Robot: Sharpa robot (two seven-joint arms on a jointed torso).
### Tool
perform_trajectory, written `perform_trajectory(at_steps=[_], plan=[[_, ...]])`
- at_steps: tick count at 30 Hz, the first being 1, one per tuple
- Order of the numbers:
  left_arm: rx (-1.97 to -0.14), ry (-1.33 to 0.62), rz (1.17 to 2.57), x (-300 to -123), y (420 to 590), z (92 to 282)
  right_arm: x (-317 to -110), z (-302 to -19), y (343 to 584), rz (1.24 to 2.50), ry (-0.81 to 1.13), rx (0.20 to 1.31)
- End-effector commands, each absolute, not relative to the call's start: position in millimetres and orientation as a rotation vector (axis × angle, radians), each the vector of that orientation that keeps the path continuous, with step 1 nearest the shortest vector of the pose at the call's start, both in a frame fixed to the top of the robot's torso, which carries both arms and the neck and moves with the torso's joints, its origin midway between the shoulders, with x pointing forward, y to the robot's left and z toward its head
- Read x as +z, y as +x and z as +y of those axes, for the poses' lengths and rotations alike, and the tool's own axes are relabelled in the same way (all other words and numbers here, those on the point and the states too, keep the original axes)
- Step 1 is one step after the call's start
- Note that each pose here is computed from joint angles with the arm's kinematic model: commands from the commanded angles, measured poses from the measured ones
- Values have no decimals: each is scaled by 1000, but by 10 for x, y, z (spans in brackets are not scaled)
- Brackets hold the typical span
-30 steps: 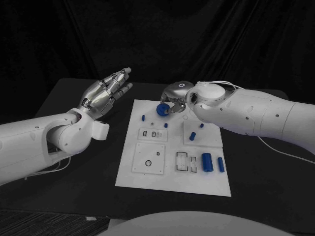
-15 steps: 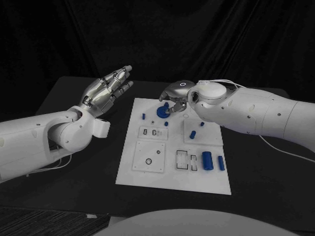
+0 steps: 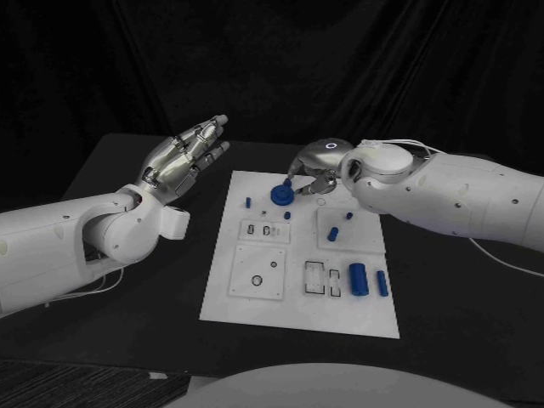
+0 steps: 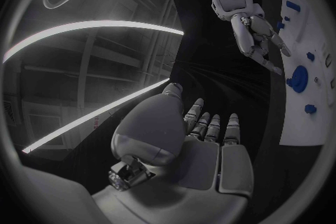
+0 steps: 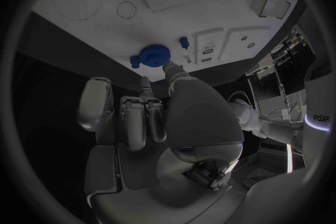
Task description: Assemble the parts on the task board
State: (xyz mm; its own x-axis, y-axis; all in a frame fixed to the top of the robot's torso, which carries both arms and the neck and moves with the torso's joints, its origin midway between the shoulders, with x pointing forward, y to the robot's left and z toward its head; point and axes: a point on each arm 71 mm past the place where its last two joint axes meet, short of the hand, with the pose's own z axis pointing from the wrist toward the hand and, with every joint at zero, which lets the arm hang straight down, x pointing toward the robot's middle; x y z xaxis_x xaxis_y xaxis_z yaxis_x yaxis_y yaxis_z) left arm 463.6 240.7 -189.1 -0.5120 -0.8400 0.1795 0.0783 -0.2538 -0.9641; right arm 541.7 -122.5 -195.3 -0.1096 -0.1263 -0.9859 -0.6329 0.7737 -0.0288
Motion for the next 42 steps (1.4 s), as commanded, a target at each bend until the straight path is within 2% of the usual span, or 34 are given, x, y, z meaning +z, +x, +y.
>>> perform_trajectory(at_steps=[1,4,10,19,28,42], plan=[[-1877,-931,1282,-1842,4625,2413,-1790,-1321,5391,1568,-587,494],[-1875,-932,1283,-1844,4626,2419,-1659,-1585,5313,1552,-556,477],[-1877,-931,1283,-1847,4636,2419,-1549,-1998,5196,1529,-495,443],[-1878,-936,1292,-1872,4647,2425,-1642,-2519,5051,1539,-405,380],[-1878,-950,1304,-1936,4635,2436,-1842,-2790,5019,1539,-360,347],[-1876,-964,1318,-1984,4621,2455,-2129,-2931,5040,1597,-348,308]])
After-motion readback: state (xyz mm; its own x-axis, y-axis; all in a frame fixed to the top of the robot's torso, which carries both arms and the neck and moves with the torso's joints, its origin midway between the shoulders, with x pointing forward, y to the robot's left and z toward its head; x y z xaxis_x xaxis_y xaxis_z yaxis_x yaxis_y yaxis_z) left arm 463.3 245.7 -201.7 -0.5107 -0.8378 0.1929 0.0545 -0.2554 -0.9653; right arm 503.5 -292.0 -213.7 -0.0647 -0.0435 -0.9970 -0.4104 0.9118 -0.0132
